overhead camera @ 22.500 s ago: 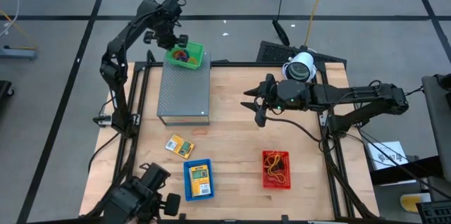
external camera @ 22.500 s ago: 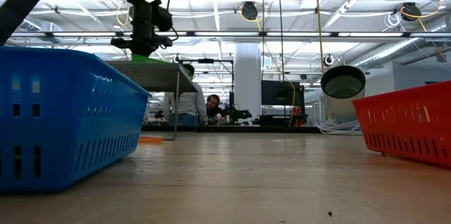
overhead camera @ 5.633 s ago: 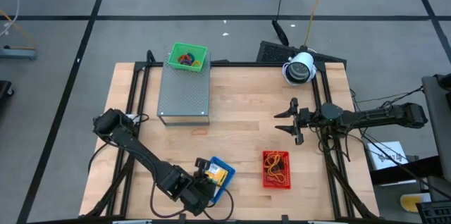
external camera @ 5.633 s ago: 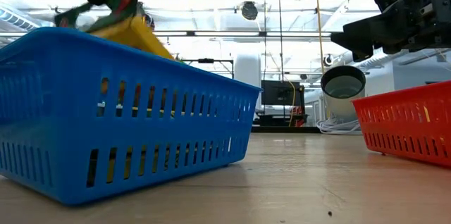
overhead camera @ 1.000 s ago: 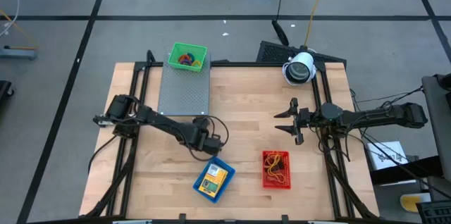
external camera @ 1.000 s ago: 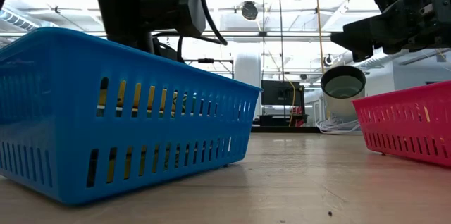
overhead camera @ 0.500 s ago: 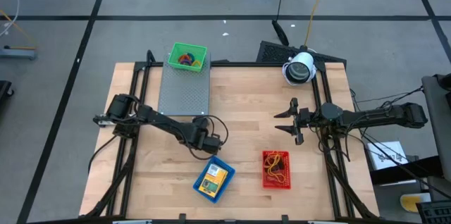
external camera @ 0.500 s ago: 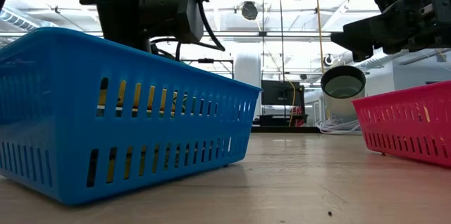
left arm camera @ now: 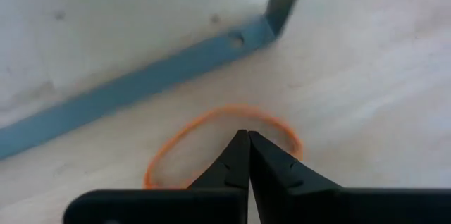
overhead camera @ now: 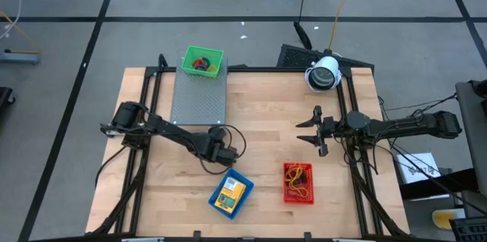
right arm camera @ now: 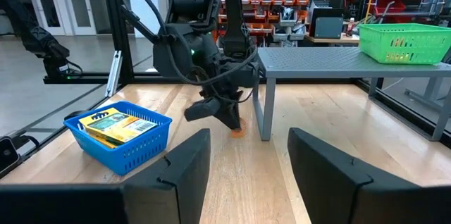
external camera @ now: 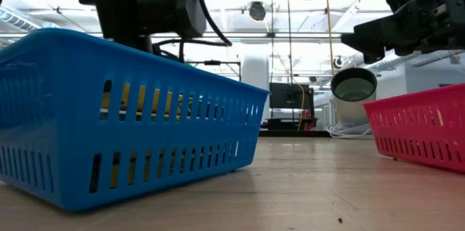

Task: Pick & Place Office Desk Supplies
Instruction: Put the orange rubber band into the red bin

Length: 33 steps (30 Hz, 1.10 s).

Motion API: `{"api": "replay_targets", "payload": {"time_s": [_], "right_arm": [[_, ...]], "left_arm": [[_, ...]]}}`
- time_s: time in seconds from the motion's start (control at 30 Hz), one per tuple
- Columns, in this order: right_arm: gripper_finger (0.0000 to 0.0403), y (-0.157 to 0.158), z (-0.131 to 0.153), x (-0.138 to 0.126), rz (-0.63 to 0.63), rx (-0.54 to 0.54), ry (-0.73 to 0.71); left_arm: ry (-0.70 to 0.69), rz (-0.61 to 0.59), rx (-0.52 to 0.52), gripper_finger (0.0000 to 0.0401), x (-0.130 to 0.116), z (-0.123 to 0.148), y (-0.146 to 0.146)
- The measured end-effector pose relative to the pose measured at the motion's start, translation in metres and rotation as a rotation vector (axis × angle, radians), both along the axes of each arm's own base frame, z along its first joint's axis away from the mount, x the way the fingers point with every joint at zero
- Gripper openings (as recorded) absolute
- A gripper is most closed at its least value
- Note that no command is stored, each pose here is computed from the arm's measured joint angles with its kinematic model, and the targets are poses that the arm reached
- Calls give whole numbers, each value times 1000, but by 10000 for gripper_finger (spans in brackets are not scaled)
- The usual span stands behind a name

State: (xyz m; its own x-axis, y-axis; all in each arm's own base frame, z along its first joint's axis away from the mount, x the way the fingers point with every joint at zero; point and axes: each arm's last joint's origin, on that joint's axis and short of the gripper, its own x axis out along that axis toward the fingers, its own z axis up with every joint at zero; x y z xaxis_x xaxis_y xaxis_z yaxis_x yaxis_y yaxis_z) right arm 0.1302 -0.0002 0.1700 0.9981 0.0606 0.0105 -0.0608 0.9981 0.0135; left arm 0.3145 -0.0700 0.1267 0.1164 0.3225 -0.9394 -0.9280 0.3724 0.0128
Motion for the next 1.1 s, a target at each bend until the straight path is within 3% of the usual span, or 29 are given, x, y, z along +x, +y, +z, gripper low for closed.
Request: {"api": "replay_targets", "payload": {"time_s": [0.3, 0.53, 0.63, 0.83, 0.97, 1.1], "right_arm": [[181, 0, 0, 0, 0, 0, 0], [181, 0, 0, 0, 0, 0, 0], [181, 0, 0, 0, 0, 0, 0], [181, 0, 0, 0, 0, 0, 0], [181, 0, 0, 0, 0, 0, 0], [181, 0, 0, 0, 0, 0, 0]], "left_arm": [[57, -114, -173, 10, -12, 15, -19], [85, -191, -188, 15, -21, 17, -39], [38, -210, -164, 15, -24, 28, -43], [-114, -213, 0, 5, -32, 60, -41], [-166, -236, 52, 28, -34, 75, -33], [-171, -252, 38, 63, -28, 78, -21]]}}
